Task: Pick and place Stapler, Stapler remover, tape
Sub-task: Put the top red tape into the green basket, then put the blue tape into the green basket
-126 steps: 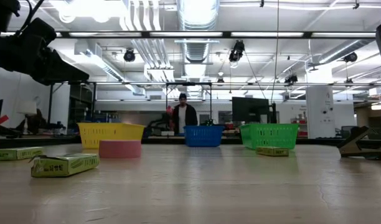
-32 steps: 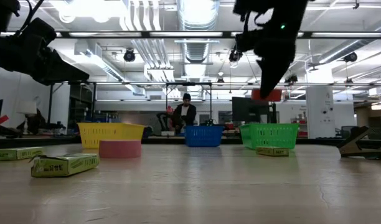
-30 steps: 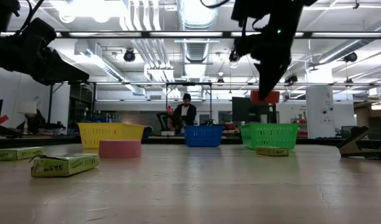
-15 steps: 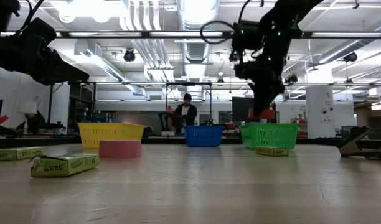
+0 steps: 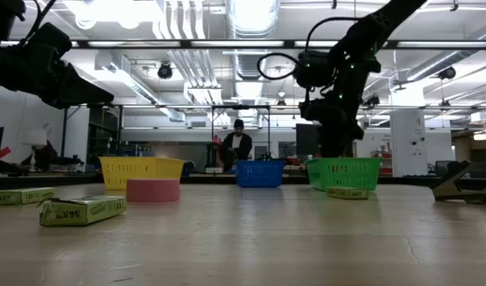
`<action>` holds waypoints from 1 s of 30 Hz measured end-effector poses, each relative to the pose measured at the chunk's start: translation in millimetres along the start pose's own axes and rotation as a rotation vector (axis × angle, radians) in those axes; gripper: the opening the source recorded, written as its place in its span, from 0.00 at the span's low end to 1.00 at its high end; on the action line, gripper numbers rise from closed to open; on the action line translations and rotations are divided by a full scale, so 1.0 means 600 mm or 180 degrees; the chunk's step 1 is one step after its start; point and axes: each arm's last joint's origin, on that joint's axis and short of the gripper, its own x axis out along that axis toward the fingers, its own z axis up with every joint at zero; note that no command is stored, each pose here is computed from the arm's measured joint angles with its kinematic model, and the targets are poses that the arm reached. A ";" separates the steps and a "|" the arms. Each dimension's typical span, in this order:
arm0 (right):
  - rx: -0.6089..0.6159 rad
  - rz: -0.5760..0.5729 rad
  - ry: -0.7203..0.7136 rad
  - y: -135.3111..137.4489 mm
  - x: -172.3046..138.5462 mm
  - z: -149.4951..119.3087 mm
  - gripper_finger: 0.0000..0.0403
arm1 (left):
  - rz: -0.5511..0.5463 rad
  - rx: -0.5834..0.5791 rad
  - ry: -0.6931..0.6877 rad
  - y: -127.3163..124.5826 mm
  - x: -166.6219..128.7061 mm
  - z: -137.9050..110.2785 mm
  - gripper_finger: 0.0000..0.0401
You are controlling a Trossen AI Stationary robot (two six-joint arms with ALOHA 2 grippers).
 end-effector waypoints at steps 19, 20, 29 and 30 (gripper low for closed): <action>0.0063 -0.0068 0.0178 -0.008 0.035 0.000 0.14 | 0.0001 -0.0001 -0.0001 0.000 0.000 0.000 0.05; 0.0063 -0.0067 0.0176 -0.008 0.035 0.000 0.14 | 0.0001 -0.0001 -0.0001 0.000 0.000 0.000 0.05; 0.0117 -0.0253 0.0113 -0.011 0.033 0.002 0.32 | 0.0000 -0.0001 -0.0001 0.000 0.000 0.000 0.05; 0.0119 -0.0252 0.0114 -0.011 0.033 0.002 0.34 | 0.0000 -0.0001 -0.0001 0.000 0.000 0.000 0.05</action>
